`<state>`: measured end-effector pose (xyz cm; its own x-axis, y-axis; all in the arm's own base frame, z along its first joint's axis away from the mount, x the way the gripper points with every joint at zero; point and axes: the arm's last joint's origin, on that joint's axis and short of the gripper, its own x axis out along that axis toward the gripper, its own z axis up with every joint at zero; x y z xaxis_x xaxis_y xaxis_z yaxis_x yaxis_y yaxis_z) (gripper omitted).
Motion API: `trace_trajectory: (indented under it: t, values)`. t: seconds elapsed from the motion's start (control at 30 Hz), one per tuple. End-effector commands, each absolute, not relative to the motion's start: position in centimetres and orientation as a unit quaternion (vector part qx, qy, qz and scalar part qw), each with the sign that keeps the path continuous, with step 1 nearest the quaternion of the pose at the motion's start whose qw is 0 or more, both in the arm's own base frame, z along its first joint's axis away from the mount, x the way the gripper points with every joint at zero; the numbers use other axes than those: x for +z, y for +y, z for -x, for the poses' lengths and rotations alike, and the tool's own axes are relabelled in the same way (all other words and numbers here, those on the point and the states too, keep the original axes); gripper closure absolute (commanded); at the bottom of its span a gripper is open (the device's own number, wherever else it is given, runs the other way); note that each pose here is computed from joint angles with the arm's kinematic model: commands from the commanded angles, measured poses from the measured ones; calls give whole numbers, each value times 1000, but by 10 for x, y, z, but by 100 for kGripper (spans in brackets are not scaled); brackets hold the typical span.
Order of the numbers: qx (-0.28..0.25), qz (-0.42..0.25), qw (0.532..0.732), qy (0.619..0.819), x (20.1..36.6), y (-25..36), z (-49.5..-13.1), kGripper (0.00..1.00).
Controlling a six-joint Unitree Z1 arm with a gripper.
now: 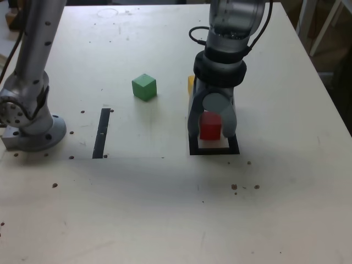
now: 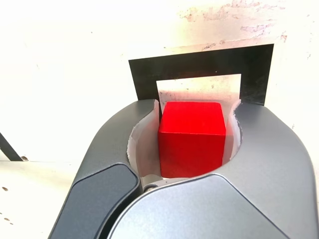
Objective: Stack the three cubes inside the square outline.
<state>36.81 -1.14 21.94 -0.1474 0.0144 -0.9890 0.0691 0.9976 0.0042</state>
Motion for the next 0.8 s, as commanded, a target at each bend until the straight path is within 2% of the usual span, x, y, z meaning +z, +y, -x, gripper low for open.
trace_trajectory:
  t: [0.0,0.13,0.2,0.5,0.77]
  values:
    - [-21,-27,653,757,219,-12,-367,55]
    - [-20,-27,650,759,217,-12,-366,15]
    - [-18,-26,650,760,217,-12,-365,2]
    - [-14,-27,655,755,226,-11,-361,0]
    - [33,-30,651,758,252,7,-342,0]
